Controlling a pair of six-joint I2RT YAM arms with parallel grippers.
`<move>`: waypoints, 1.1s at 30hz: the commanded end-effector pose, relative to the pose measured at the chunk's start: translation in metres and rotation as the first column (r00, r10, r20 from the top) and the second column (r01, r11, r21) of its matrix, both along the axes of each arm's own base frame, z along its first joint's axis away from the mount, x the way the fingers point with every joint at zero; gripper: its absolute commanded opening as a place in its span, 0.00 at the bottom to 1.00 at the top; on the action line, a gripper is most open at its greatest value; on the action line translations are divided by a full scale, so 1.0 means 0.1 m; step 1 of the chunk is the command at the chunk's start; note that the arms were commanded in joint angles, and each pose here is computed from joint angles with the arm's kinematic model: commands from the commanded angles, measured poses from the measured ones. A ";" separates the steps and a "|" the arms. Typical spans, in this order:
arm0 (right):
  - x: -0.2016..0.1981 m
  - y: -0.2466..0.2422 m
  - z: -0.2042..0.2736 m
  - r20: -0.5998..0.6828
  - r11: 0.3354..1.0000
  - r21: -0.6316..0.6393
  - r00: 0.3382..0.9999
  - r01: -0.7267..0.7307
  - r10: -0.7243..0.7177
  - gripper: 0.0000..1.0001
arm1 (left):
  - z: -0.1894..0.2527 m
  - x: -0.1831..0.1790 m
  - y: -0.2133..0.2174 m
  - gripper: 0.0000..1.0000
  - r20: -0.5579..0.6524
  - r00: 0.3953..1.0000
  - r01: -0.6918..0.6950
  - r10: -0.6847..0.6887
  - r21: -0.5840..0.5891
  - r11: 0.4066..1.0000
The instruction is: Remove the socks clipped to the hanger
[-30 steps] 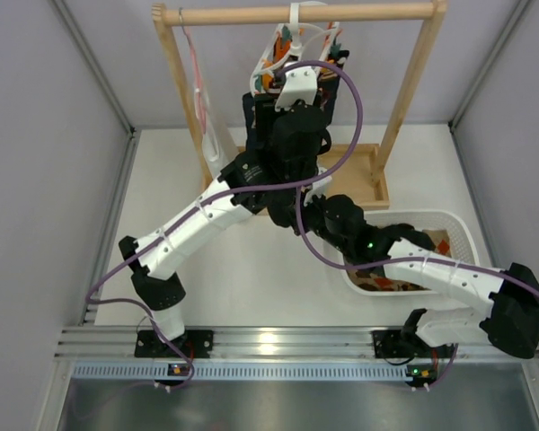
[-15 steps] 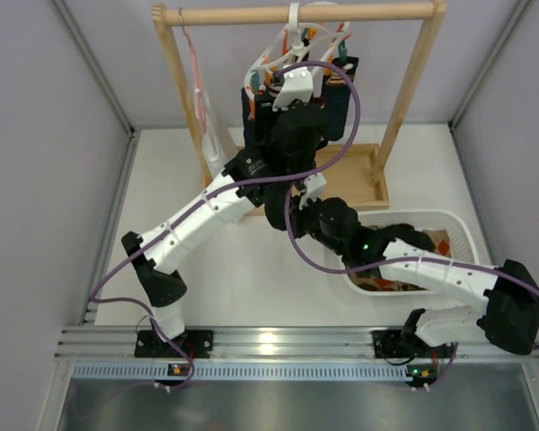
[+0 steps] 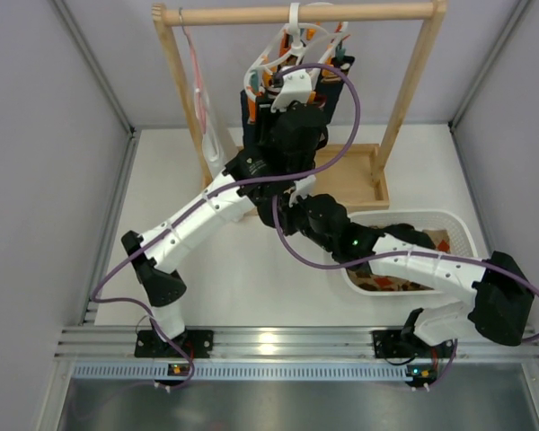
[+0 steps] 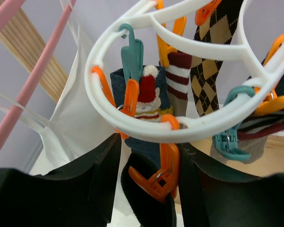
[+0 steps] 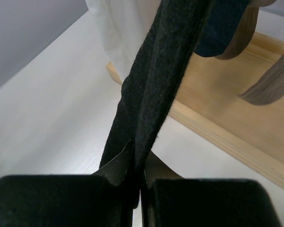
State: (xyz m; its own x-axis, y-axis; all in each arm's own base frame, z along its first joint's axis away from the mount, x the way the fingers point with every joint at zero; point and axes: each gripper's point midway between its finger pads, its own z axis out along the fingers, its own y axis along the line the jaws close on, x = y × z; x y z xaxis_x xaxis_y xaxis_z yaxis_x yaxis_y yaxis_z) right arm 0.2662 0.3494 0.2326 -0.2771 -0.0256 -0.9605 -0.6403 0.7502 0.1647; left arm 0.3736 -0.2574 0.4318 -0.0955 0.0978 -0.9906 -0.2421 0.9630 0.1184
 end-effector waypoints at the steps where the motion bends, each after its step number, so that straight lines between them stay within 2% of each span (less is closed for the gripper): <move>1: 0.00 0.13 0.29 0.050 0.998 0.055 0.999 -0.008 0.006 0.00 | 0.24 -0.01 0.16 0.52 0.034 0.999 -0.030 0.031 -0.026 0.999; 3: -0.01 0.12 0.28 0.050 0.999 0.052 0.999 -0.008 0.006 0.00 | 0.24 0.03 0.18 0.50 0.033 0.999 -0.032 0.033 -0.025 0.999; 7: -0.02 0.08 0.25 0.051 0.999 0.048 0.999 -0.001 -0.001 0.00 | 0.25 0.06 0.18 0.28 0.034 0.999 -0.026 0.026 -0.027 0.999; 8: -0.02 0.07 0.22 0.050 0.999 0.043 0.999 0.002 -0.004 0.00 | 0.26 0.06 0.18 0.18 0.035 0.999 -0.023 0.024 -0.030 0.999; 11: -0.05 -0.01 0.19 0.049 0.999 0.050 0.999 0.012 -0.014 0.00 | 0.25 0.06 0.15 0.08 0.034 0.999 0.004 -0.003 -0.044 0.999; 14: -0.09 -0.16 0.12 0.045 0.998 0.054 0.998 0.042 -0.045 0.00 | 0.22 0.06 0.13 0.03 0.032 0.999 0.023 -0.021 -0.061 0.998; 17: -0.14 -0.40 0.01 0.027 0.995 0.032 0.995 0.097 -0.098 0.00 | 0.20 0.01 0.08 0.13 0.029 0.996 0.082 -0.080 -0.091 0.992; 18: -0.16 -0.53 0.12 0.036 0.989 0.058 0.990 0.134 -0.136 0.00 | 0.20 -0.01 0.07 0.21 0.035 0.994 0.104 -0.101 -0.127 0.986; 19: -0.19 -0.68 0.01 0.010 0.986 0.003 0.986 0.166 -0.166 0.00 | 0.08 -0.02 -0.02 0.26 0.012 0.988 0.156 -0.156 -0.129 0.979; 20: -0.23 -0.84 0.11 0.016 0.980 0.017 0.980 0.199 -0.199 0.00 | 0.15 -0.09 0.02 0.33 0.025 0.983 0.184 -0.183 -0.161 0.970; 23: -0.32 -1.34 0.07 -0.008 0.946 -0.058 0.947 0.320 -0.321 0.00 | 0.01 -0.19 -0.07 0.55 0.002 0.961 0.269 -0.275 -0.206 0.941; 25: -0.34 -1.60 0.09 -0.013 0.916 -0.070 0.918 0.395 -0.397 0.00 | 0.08 -0.31 0.00 0.88 0.018 0.949 0.308 -0.313 -0.241 0.920; 26: -0.39 -1.77 0.07 -0.019 0.901 -0.109 0.906 0.419 -0.424 0.00 | -0.05 -0.34 -0.01 0.98 -0.007 0.942 0.323 -0.334 -0.233 0.917; 28: -0.41 -1.96 0.12 -0.020 0.879 -0.141 0.886 0.456 -0.463 0.00 | 0.04 -0.49 0.13 0.98 0.020 0.936 0.343 -0.352 -0.278 0.897; 29: -0.43 -2.13 0.05 -0.026 0.852 -0.206 0.867 0.482 -0.497 0.00 | -0.14 -0.53 0.12 0.98 -0.011 0.928 0.355 -0.373 -0.281 0.892; 30: -0.43 -2.25 0.04 -0.026 0.828 -0.234 0.848 0.509 -0.529 0.00 | -0.04 -0.65 0.25 0.98 0.018 0.924 0.368 -0.381 -0.309 0.877; 33: -0.41 -2.54 0.06 -0.047 0.774 -0.274 0.796 0.570 -0.603 0.00 | -0.45 -0.82 0.34 0.98 -0.039 0.909 0.377 -0.414 -0.343 0.860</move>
